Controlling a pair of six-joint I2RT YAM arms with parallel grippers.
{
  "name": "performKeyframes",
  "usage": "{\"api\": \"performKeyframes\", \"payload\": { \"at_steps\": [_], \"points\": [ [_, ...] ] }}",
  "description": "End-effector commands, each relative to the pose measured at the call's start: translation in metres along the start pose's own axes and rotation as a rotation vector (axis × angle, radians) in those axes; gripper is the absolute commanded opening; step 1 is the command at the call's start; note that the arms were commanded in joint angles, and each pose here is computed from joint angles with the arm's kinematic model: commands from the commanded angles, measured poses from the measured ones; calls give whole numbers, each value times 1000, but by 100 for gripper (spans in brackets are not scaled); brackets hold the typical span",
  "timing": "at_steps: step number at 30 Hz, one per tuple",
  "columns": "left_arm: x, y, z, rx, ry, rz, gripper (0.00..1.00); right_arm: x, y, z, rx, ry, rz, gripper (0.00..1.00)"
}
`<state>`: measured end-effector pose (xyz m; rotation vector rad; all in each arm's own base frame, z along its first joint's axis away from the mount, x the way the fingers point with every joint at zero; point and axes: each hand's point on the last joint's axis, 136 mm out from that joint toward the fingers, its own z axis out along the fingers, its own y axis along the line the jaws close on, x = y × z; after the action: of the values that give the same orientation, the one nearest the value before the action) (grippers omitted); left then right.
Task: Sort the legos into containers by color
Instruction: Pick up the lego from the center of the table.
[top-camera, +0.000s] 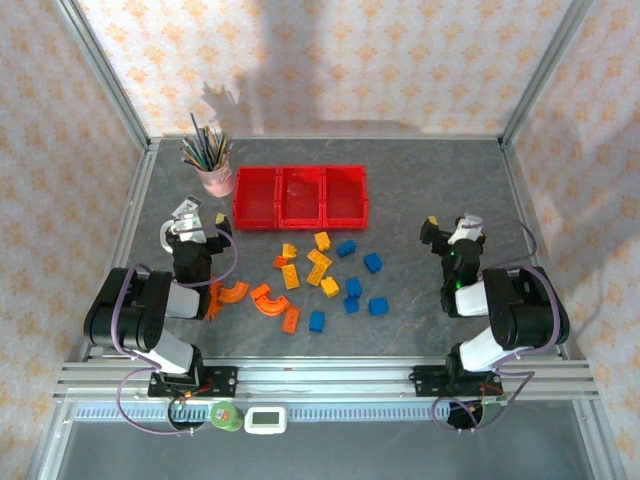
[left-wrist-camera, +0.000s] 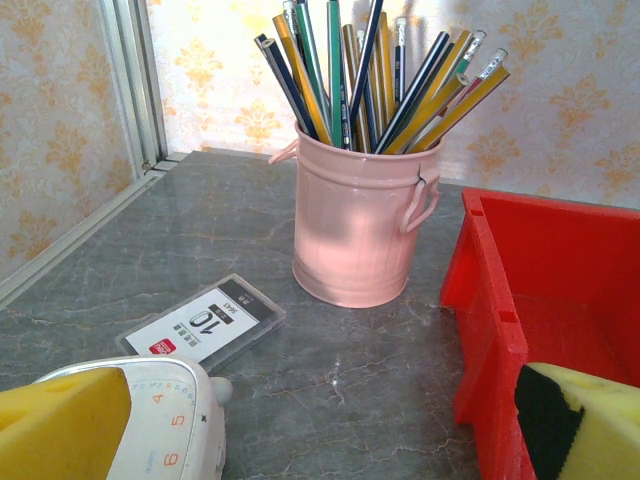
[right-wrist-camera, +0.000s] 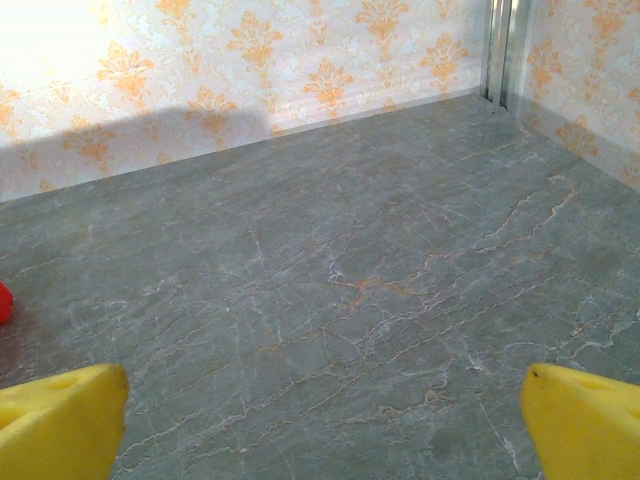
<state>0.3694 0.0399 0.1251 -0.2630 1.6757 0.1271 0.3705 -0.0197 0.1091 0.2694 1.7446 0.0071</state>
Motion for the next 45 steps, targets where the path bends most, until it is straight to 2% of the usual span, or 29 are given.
{"api": "performKeyframes", "payload": {
  "at_steps": [1,11,17,22,26,29,32,39,45],
  "points": [
    [-9,2,-1,-6,-40,-6,99,-16,5,1,-17,-53,-6,100],
    [-17,6,-7,-21,-65,-24,99,-18,6,-2,-25,-62,-5,100],
    [-31,8,-20,-20,-100,-37,99,-36,-7,-12,54,-98,45,100],
    [-43,4,-22,-2,-66,-72,99,-52,-14,-13,113,-67,118,100],
    [-62,4,-26,2,-79,-164,99,-71,-13,-17,121,-57,238,100],
    [-74,15,-32,-48,-97,-336,99,-71,-9,-19,127,15,361,100],
    [-70,27,-39,-111,-83,-445,99,-64,-5,-20,123,85,417,100],
    [-71,8,-40,-26,37,-464,99,-56,20,-23,11,211,433,100],
    [-74,-25,-44,116,172,-490,99,-52,59,-26,-74,321,375,100]
  ]
}}
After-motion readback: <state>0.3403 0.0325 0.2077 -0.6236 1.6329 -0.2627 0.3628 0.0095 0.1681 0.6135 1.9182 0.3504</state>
